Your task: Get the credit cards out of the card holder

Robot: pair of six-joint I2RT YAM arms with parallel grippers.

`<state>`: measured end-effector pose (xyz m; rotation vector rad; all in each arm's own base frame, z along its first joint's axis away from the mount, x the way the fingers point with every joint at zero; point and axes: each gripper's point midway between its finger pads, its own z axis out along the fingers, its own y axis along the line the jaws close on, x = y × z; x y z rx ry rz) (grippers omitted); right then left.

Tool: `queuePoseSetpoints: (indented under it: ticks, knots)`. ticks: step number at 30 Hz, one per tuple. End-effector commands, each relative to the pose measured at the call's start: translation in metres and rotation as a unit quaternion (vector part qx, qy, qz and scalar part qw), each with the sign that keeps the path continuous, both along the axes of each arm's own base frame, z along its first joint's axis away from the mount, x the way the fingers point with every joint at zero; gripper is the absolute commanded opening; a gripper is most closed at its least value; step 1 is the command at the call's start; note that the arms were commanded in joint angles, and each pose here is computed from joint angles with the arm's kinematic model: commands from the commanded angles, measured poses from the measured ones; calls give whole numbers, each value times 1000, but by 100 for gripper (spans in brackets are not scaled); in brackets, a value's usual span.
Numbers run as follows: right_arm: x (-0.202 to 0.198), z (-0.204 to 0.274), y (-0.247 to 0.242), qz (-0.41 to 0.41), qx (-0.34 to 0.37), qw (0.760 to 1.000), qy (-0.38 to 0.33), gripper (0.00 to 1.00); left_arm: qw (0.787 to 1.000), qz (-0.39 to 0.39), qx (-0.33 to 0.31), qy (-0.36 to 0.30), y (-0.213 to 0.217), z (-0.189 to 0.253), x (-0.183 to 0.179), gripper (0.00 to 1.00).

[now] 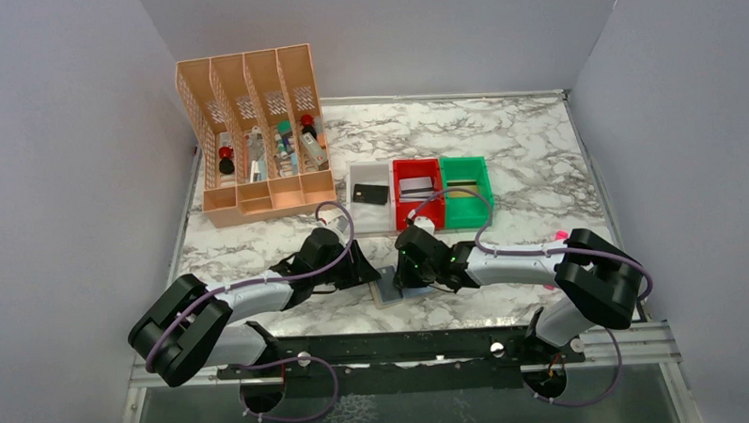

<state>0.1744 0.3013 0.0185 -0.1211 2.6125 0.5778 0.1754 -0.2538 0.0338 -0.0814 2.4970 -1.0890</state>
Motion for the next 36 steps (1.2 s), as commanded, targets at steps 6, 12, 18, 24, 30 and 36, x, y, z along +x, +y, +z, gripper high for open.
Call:
queuePoseSetpoints:
  ticks: [6,12,18,24,30,36]
  knots:
    - [-22,-54,-49,-34,-74,995,61,24,1000,-1,8,27,-3,-17,-14,41]
    - [-22,-55,-48,-35,-70,995,63,23,1000,3,-17,4,-10,0,-9,36]
    - [-23,-56,-45,-35,-63,995,68,23,998,-6,-58,-9,-18,17,-14,30]
    - [-22,-54,-41,-32,-58,996,68,23,996,0,-83,-28,-20,32,-14,27]
    - [-22,-53,-39,-32,-55,996,70,24,994,2,-98,-43,-21,42,-12,30]
    - [-22,-54,-38,-31,-52,996,72,24,996,-4,-91,-26,-22,32,-15,31]
